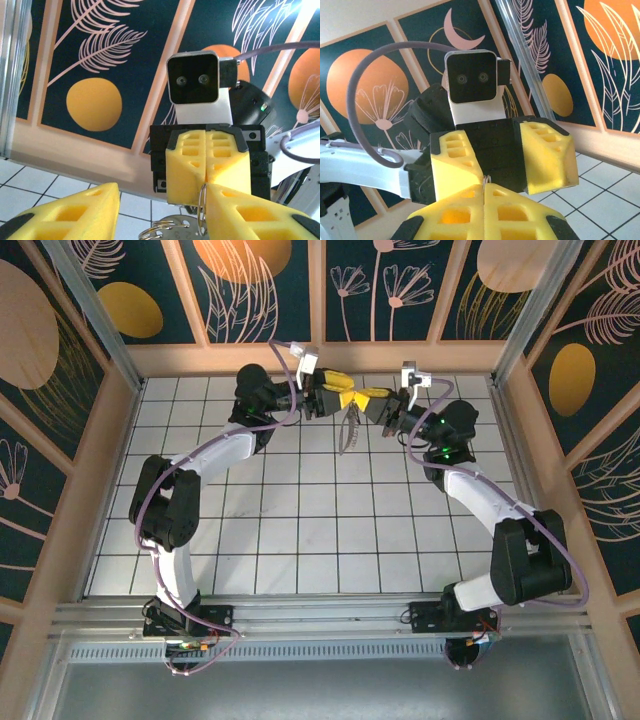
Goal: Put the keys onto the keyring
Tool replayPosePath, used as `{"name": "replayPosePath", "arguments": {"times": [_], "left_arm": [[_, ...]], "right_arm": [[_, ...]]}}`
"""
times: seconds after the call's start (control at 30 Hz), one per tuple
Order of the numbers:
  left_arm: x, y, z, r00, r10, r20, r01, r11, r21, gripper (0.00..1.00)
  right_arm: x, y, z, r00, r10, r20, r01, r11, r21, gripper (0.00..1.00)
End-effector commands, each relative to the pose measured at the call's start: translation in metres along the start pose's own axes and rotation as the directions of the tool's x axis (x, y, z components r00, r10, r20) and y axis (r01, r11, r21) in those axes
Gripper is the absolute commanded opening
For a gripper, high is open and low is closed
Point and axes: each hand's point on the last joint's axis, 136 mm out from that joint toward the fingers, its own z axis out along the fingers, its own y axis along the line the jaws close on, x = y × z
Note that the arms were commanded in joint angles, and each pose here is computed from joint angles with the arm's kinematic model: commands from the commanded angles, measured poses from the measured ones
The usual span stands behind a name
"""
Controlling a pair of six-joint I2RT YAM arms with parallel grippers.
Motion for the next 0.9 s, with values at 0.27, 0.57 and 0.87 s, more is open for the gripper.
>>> {"name": "replayPosePath", "arguments": {"times": [0.27, 0.57, 0.87], "left_arm": [[-0.013, -0.027, 0.004, 0.991, 0.108, -0.074, -0.101, 0.991, 0.086, 0.54], [0.004, -0.021, 0.004, 0.977, 0.114, -0.180, -0.096, 0.990, 0.107, 0.40], [0.012, -0.017, 0.005, 0.968, 0.112, -0.225, -0.084, 0.988, 0.127, 0.24]], "right_arm": [[-0.014, 0.008, -0.004, 0.996, -0.089, -0.020, 0.089, 0.996, -0.004, 0.00], [-0.008, 0.006, -0.004, 0.993, -0.099, -0.067, 0.098, 0.995, -0.014, 0.00], [-0.004, 0.005, -0.004, 0.989, -0.107, -0.106, 0.106, 0.994, -0.021, 0.00]]}}
